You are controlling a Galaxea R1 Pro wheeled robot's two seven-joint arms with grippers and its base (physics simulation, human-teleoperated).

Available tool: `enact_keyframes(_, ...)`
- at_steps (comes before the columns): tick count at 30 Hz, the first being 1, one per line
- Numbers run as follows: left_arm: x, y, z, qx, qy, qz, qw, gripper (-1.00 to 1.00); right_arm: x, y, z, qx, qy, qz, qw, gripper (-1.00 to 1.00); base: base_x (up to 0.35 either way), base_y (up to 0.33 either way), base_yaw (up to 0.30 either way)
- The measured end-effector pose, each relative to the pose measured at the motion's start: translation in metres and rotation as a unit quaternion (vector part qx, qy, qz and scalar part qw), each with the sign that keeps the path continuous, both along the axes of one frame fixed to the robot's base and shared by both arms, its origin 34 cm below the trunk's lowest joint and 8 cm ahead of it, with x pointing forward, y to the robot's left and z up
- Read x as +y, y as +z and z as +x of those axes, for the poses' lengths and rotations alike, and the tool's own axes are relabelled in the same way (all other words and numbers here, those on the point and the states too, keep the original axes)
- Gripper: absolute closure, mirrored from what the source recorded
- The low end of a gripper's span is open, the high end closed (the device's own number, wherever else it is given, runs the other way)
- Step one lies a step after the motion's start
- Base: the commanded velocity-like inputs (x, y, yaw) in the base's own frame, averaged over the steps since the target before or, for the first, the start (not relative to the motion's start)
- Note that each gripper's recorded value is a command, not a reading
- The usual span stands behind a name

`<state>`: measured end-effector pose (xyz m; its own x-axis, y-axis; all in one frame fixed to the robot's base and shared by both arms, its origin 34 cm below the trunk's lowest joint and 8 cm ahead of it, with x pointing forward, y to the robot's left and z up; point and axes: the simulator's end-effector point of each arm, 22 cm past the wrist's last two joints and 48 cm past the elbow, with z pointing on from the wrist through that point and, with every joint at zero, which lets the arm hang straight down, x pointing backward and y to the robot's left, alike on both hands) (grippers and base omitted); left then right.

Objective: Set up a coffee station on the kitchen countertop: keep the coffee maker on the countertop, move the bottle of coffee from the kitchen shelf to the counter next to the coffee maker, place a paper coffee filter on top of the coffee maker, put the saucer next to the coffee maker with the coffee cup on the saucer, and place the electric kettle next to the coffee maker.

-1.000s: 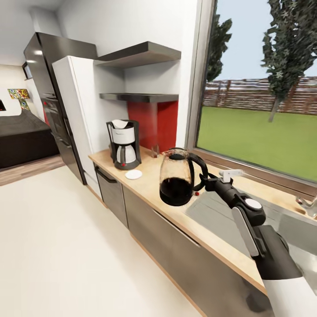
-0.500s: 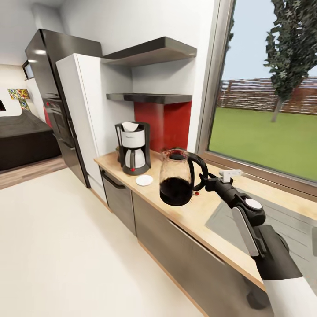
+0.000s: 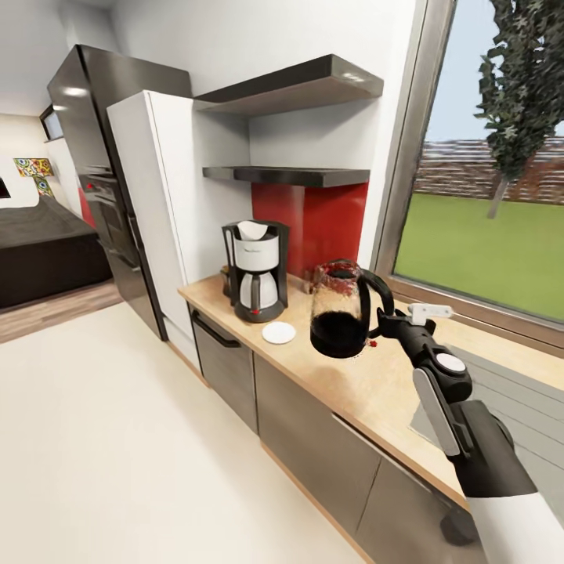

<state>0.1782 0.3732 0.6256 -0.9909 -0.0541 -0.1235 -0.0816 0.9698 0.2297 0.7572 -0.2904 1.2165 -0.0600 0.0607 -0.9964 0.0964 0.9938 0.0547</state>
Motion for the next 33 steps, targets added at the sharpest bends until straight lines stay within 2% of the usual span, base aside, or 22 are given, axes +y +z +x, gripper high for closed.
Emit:
enact_keyframes(7, 0.0000, 0.0001, 0.0007, -0.001, -0.001, 0.000, 1.0000, -1.00, -0.0030, -0.0001, -0.0004, 0.000, -0.007, 0.001, 1.0000, 1.00, 0.233, 0.279, -0.061)
enact_keyframes(23, 0.0001, 0.0001, 0.0008, -0.001, -0.001, 0.000, 1.0000, -1.00, -0.0035, -0.0003, -0.0003, 0.000, -0.008, 0.001, 1.0000, 1.00, 0.241, 0.256, -0.258)
enact_keyframes(33, 0.0005, 0.0000, 0.0006, -0.001, -0.001, 0.000, 1.0000, -1.00, -0.0035, -0.0006, 0.0000, 0.001, -0.008, 0.000, 1.0000, 1.00, 0.035, 0.051, -0.265)
